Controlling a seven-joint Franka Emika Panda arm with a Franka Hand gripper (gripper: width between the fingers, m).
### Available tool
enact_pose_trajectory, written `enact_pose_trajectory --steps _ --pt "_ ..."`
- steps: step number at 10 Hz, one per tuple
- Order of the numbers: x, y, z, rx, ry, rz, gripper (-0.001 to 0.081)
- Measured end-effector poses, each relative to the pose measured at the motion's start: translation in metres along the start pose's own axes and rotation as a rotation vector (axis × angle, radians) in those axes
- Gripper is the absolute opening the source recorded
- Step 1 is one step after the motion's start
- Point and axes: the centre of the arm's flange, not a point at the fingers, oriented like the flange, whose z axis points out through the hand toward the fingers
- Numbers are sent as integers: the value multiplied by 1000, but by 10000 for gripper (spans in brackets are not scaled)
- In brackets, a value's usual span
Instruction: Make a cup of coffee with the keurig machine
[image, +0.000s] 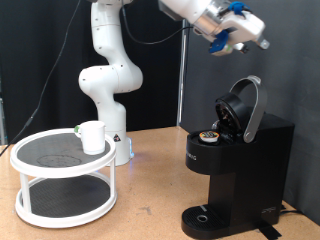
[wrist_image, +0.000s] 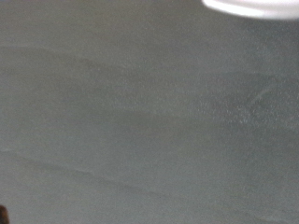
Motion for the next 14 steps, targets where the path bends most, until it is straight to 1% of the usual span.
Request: enact_pose_trajectory --steps 1,3,5,7,9,10,11,12,13,14 --pt "-6 7 11 -5 24 3 734" --pt "-16 23 35 -36 65 -14 734" --pt "-18 36 56 -60 97 -31 734" --pt "-15 41 67 -68 121 -32 734" --pt "-8 38 72 -52 151 -34 734" --pt "-3 36 74 -41 165 -35 646" --pt "2 32 75 -31 174 -33 646" --pt "7 29 77 -24 182 -28 462" --pt "12 25 78 -20 190 -20 326" --pt "16 21 77 -15 192 -10 326"
